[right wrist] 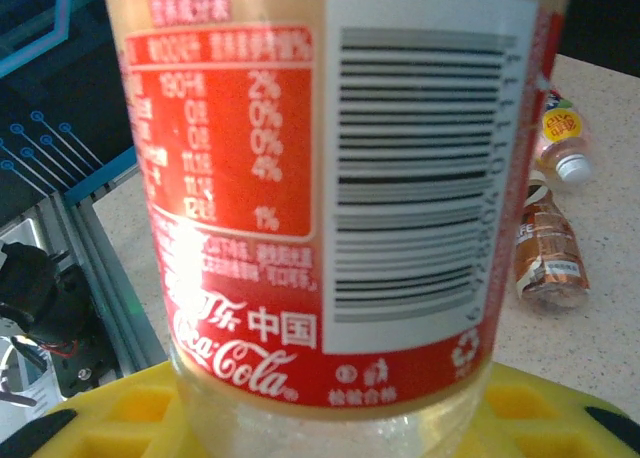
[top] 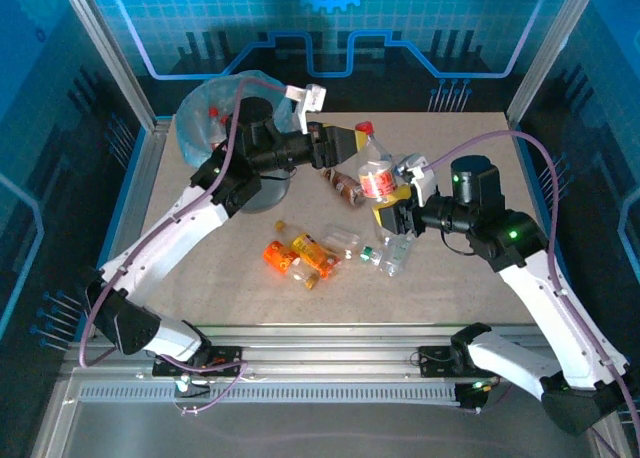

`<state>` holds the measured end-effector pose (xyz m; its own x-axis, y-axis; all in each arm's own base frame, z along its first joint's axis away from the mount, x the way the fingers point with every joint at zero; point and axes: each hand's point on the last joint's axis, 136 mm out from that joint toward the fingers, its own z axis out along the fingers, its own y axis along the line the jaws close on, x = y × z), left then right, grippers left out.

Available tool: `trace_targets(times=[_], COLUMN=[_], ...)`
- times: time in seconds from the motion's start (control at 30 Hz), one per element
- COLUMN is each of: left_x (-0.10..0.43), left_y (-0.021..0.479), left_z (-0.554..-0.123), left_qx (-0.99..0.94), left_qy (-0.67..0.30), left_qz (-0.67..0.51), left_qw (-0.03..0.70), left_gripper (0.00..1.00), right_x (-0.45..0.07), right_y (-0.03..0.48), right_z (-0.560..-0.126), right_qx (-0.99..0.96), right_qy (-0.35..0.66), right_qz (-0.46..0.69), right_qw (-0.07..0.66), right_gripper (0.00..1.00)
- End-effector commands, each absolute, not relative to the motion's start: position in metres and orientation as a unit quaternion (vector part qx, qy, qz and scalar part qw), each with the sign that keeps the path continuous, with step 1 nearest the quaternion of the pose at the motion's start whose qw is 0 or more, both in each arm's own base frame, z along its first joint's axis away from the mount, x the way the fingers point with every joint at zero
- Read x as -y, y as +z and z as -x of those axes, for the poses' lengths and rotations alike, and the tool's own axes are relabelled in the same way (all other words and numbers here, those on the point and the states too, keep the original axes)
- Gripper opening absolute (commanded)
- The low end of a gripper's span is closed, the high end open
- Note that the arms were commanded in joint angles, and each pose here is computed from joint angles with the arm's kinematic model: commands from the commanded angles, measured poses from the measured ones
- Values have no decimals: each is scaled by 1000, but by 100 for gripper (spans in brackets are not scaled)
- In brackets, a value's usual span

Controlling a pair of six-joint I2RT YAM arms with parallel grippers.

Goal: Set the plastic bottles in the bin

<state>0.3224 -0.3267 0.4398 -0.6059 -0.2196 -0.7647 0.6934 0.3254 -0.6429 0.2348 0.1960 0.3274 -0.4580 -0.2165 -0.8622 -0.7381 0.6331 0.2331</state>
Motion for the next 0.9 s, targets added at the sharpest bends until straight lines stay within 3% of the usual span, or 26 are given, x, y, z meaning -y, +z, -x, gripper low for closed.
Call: trace_targets(times=[0.0,0.4,0.6,0.77,0.83,0.87], left_x=[331,330,331,326,322,319], left_y=[438,428,421,417,418,420], left_z=[-326,-335,-337,-344,-346,-347], left_qx=[-696,-717,-727,-740,-745,-747], left_qy=[-569,-540,-530,-510,-497,-490], left_qz=[-168,-168,-171,-159,-153,-149], left_qw=[403,407,402,410,417,423], left_gripper=[59,42,41,6,2,0], right_x=[-199,-211,-219,-217,-214,-213], right_y=[318,310,309,307,308,308], right_z=[-230,-234,-231,-236,-239,-241], right_qx=[-799,-796,-792,-800,-804,-807], right_qy=[315,323,328,309,300,294], right_qz=[312,332,350,342,335,331], right_qw=[407,389,379,384,389,392], right_gripper=[46,46,46,48,53,60])
